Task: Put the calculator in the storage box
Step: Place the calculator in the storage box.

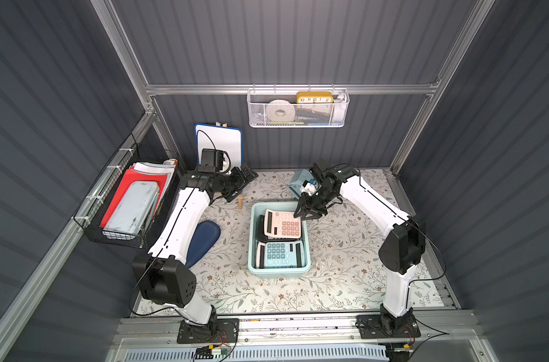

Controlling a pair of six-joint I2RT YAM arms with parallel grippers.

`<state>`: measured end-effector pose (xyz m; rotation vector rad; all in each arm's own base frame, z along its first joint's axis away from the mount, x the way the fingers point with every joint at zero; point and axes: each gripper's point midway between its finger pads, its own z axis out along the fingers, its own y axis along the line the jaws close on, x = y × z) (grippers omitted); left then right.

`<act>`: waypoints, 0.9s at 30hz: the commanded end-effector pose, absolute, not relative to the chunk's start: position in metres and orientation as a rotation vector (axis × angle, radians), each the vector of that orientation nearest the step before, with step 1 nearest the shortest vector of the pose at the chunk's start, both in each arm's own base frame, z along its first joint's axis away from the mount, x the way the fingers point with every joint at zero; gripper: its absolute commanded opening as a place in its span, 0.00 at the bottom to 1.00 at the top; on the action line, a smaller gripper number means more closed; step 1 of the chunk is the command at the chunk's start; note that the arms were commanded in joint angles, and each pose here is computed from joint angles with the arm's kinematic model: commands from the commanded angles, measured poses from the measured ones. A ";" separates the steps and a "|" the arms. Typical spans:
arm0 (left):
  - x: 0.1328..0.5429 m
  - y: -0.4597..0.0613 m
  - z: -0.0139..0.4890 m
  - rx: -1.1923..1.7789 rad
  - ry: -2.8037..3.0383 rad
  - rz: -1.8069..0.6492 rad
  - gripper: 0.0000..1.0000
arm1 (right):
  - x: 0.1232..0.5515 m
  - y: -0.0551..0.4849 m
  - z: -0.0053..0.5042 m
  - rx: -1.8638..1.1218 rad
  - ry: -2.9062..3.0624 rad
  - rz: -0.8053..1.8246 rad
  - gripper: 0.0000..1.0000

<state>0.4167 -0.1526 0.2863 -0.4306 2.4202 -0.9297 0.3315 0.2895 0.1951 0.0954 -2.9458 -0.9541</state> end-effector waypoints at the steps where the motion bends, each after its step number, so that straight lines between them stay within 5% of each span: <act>1: 0.412 -0.148 0.263 -0.457 2.495 -0.888 0.99 | 0.325 0.292 0.193 0.140 -2.938 -0.918 0.37; 27: 0.375 -0.162 0.192 -0.497 2.796 -1.006 0.99 | 0.330 0.342 0.129 0.442 -2.973 -0.710 0.32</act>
